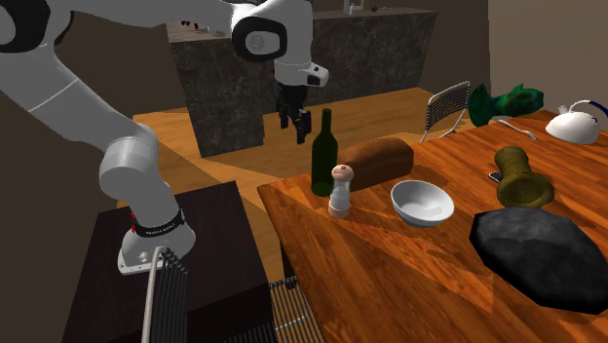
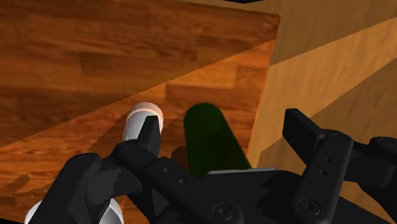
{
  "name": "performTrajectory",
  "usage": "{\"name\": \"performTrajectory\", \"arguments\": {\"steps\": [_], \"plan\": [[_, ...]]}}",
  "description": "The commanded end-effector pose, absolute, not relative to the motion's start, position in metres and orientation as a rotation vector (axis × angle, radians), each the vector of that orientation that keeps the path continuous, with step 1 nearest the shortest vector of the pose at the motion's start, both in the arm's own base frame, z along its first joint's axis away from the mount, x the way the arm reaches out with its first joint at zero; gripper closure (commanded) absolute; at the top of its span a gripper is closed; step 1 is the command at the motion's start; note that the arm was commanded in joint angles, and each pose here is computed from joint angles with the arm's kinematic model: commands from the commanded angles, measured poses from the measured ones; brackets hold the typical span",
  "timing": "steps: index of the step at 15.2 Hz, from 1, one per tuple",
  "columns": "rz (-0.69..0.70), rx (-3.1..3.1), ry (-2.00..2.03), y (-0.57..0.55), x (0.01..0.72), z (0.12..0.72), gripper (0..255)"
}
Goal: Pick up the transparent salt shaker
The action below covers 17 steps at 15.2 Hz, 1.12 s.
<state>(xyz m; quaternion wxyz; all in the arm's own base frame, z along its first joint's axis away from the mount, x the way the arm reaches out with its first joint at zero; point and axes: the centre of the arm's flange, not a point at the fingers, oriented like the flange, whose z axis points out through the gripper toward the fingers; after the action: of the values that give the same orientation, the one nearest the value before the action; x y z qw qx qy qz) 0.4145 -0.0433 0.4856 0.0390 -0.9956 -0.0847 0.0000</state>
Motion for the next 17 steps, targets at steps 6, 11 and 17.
{"name": "performTrajectory", "arguments": {"steps": [6,11,17], "plan": [[-0.056,-3.020,-0.269,-0.084,0.482,0.443,0],[-0.093,-2.996,-0.275,-0.112,0.532,0.413,0],[-0.112,-2.984,-0.278,-0.127,0.558,0.381,0]]}}
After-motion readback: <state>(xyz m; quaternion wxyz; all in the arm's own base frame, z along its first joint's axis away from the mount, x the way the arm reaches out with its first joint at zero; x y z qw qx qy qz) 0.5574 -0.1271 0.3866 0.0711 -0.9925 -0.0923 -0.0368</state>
